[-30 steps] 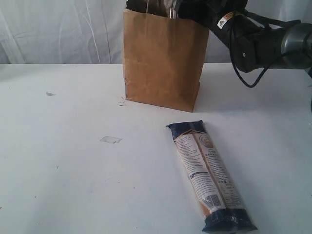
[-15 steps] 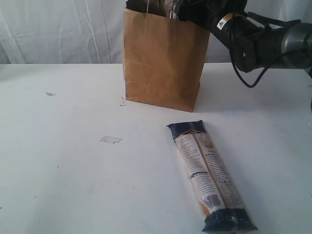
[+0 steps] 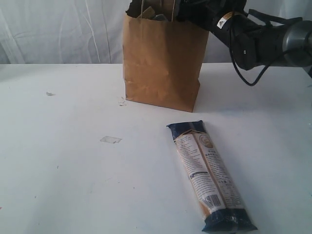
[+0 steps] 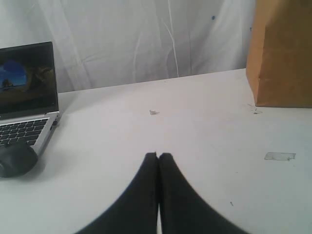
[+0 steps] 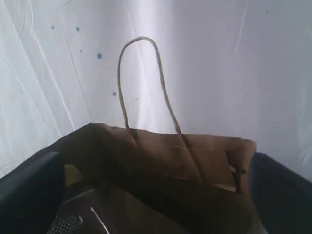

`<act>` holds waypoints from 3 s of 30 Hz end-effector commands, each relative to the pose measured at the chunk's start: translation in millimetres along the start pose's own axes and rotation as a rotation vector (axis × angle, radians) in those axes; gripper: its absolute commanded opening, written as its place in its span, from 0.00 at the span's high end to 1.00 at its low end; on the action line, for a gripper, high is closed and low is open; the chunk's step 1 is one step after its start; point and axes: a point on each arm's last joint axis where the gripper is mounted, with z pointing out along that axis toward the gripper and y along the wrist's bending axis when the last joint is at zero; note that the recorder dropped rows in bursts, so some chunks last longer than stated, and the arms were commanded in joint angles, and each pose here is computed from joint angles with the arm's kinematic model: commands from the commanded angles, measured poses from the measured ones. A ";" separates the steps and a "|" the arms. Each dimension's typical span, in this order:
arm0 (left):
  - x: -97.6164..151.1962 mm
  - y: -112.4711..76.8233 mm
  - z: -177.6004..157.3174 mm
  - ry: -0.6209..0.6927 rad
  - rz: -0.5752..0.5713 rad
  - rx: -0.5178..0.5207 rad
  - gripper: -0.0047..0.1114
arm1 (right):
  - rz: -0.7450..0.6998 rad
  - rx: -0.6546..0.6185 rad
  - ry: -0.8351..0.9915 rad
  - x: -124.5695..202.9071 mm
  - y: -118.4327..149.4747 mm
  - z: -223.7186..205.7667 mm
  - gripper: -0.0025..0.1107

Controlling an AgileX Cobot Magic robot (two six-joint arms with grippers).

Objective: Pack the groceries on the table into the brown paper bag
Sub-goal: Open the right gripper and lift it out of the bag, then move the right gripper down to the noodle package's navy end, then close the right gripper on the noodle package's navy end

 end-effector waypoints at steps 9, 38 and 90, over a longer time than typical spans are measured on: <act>0.6 -0.5 -0.7 -0.005 -0.002 0.007 0.96 | -0.004 -0.020 -0.078 -45.4 11.0 -15.2 0.15; 0.6 -0.5 -0.7 -0.005 -0.002 0.007 0.96 | -0.109 -0.085 1.078 -61.6 41.2 -148.6 0.15; 0.6 -0.5 -0.7 -0.005 0.000 0.007 0.96 | -0.152 -0.008 1.397 149.3 12.3 -66.8 0.15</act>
